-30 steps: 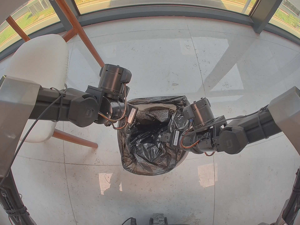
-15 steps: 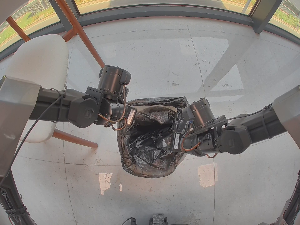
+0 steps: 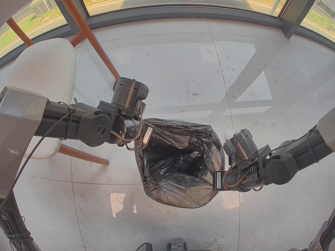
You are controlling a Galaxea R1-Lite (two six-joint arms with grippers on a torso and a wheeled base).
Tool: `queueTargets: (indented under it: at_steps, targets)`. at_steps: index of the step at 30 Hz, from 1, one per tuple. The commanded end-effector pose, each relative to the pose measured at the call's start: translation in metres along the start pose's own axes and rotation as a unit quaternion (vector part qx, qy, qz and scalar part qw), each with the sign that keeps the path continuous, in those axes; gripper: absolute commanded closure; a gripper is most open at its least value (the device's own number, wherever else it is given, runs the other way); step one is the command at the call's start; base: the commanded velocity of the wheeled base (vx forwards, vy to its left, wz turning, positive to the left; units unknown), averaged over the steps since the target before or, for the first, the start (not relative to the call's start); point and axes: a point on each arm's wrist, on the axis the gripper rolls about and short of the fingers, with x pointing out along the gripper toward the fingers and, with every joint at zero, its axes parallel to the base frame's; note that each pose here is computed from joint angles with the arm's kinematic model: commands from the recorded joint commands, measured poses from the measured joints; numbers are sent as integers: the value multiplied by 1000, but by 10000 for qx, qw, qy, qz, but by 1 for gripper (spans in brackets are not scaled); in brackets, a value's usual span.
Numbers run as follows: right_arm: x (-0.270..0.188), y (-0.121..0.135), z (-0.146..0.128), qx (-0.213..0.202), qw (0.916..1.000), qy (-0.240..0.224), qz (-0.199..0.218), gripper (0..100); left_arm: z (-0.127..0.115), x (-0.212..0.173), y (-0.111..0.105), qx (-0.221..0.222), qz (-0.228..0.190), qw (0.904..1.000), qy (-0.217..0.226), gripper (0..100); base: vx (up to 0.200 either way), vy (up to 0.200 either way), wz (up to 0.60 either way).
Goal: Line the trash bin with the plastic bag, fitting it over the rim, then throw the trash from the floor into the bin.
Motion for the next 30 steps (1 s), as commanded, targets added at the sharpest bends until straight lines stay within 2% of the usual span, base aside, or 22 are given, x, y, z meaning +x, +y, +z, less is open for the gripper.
queueTargets:
  at_steps: [1, 10, 18, 28, 29, 30]
  targets:
    - [-1, -8, 3, 1, 10000, -21, -68, 0, -4, 0, -2, 30, -22, 10000, 56, 100, 0, 0, 0]
    - [-3, -7, 12, 104, 9990, -402, 135, 0, 0, -1, -1, 4, -22, 10000, -17, 100, 0, 0, 0]
    - [-16, -15, 18, 241, 9979, -584, 149, 0, 30, -2, 15, -243, 147, 9983, -505, 100, 0, 0, 0]
    - [-19, -16, 24, 296, 9966, -745, 215, 0, 25, 12, 11, -202, 106, 9986, -486, 100, 0, 0, 0]
    - [-19, -16, 25, 313, 9961, -794, 234, 0, 27, 12, 12, -212, 121, 9982, -549, 0, 0, 0, 0]
    - [-19, -18, 27, 341, 9955, -849, 240, 0, 30, 12, 12, -236, 125, 9976, -643, 0, 0, 0, 0]
